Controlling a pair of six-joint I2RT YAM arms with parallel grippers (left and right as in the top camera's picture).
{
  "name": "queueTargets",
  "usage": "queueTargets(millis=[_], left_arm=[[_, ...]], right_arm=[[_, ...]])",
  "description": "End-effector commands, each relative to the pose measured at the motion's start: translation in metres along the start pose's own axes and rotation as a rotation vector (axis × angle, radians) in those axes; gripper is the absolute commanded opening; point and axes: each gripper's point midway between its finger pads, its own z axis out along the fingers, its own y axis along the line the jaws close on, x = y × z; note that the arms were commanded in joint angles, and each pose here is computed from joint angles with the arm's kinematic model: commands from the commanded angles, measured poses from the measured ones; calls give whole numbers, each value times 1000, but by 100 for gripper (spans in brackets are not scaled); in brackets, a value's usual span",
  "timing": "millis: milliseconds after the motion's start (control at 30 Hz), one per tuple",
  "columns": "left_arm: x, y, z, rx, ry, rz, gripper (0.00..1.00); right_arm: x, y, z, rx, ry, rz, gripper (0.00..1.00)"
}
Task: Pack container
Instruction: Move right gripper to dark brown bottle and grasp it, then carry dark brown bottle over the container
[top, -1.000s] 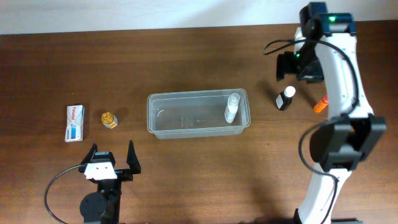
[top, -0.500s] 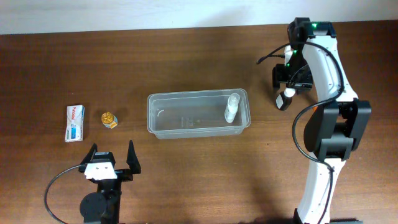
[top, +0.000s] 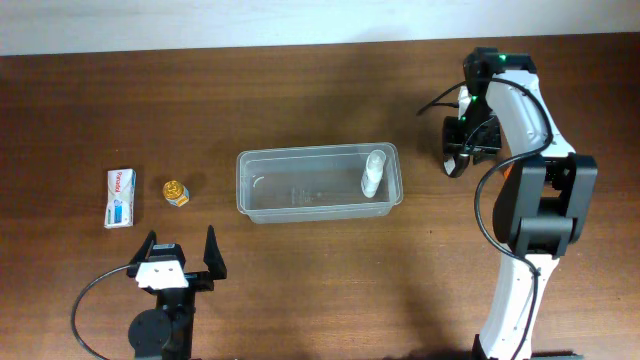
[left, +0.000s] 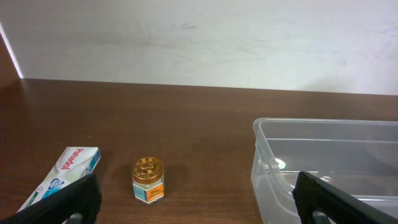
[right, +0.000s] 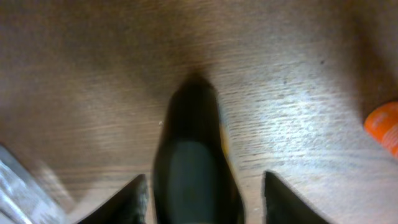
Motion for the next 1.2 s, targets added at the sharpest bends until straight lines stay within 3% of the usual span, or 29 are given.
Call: queueTargets(millis=[0, 233, 633, 933, 1167], left_arm=[[1, 2, 0, -10, 0, 11, 99], [1, 2, 0, -10, 0, 11, 99], [1, 2, 0, -10, 0, 11, 99], [1, 2, 0, -10, 0, 11, 99], [1, 2, 0, -10, 0, 11, 99]], right_arm=[[1, -2, 2, -10, 8, -15, 39], [1, -1, 2, -10, 9, -30, 21], [9, 1, -28, -27, -25, -53, 20], [31, 13, -98, -102, -154, -106, 20], [66, 53, -165, -219, -294, -198, 20]])
